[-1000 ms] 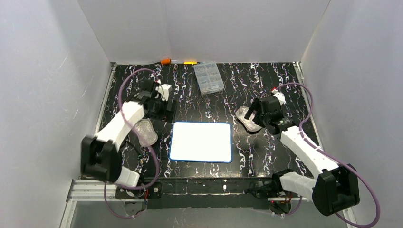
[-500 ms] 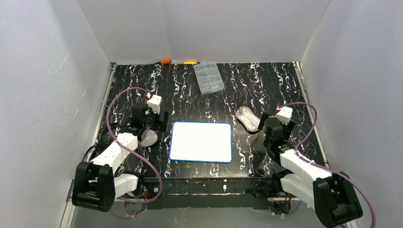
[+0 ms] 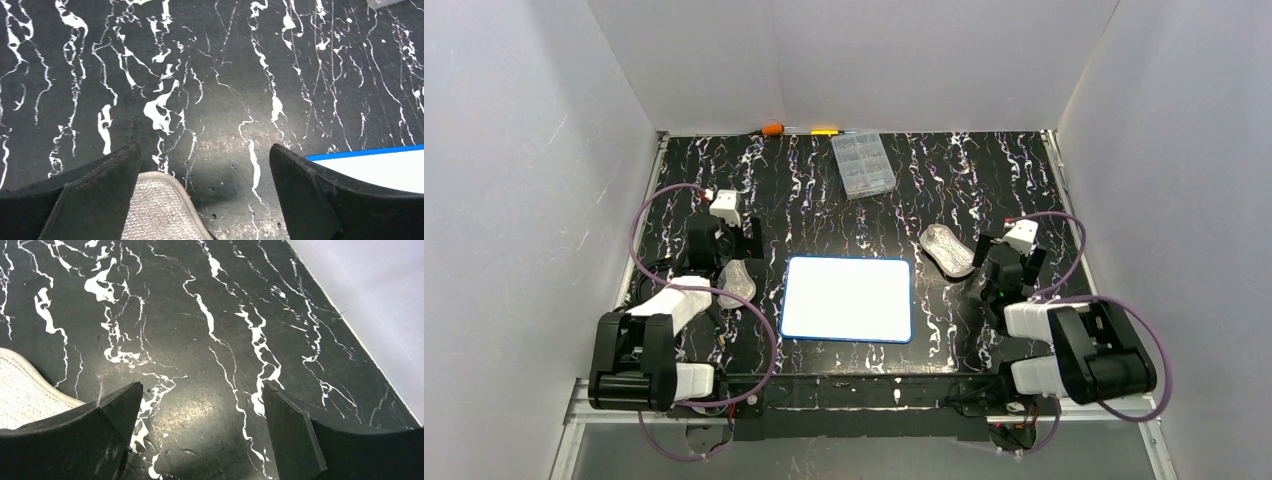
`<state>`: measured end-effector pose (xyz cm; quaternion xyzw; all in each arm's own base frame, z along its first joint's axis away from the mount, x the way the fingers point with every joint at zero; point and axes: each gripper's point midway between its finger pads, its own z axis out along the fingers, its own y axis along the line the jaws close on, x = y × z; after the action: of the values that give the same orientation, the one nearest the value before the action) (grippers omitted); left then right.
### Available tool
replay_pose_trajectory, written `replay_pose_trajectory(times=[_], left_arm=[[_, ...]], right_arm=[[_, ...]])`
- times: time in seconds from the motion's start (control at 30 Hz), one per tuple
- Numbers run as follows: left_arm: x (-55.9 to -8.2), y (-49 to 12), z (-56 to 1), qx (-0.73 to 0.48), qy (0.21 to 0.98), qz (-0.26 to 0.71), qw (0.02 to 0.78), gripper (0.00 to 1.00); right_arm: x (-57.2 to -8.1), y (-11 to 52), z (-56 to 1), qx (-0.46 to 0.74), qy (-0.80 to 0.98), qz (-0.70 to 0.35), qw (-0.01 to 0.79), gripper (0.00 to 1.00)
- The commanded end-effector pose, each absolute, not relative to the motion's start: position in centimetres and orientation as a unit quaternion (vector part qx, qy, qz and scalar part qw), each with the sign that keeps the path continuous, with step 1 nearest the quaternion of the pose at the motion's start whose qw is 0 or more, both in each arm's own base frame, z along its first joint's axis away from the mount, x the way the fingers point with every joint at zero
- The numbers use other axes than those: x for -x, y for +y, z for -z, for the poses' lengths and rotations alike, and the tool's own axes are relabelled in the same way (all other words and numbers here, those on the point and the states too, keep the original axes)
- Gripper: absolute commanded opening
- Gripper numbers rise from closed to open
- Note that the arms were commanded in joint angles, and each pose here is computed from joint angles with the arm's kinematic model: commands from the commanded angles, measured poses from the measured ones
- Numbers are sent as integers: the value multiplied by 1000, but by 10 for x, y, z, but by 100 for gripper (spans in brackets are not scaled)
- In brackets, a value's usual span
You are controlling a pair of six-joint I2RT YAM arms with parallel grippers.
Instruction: Erase the whiteboard
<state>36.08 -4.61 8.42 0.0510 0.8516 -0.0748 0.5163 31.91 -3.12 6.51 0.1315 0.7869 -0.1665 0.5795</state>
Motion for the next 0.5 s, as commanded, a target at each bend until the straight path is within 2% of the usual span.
replay_pose_trajectory(times=[0.0, 0.1, 0.23, 0.4, 0.47], left_arm=[[-360, -33, -91, -42, 835, 61, 546, 98], [-358, -12, -77, -55, 817, 9, 573, 98], [-357, -5, -79, -27, 809, 32, 586, 98], [-367, -7, -63, -24, 810, 40, 584, 98], [-372, -7, -58, -16, 801, 44, 596, 98]], right_arm=[[-349, -27, -96, -123, 747, 141, 638, 99], [-344, -37, -92, -149, 737, 145, 644, 99], [-339, -38, -89, -149, 724, 139, 659, 99], [-345, 7, -79, 7, 729, 77, 680, 99], [-353, 10, -80, 12, 733, 84, 675, 99]])
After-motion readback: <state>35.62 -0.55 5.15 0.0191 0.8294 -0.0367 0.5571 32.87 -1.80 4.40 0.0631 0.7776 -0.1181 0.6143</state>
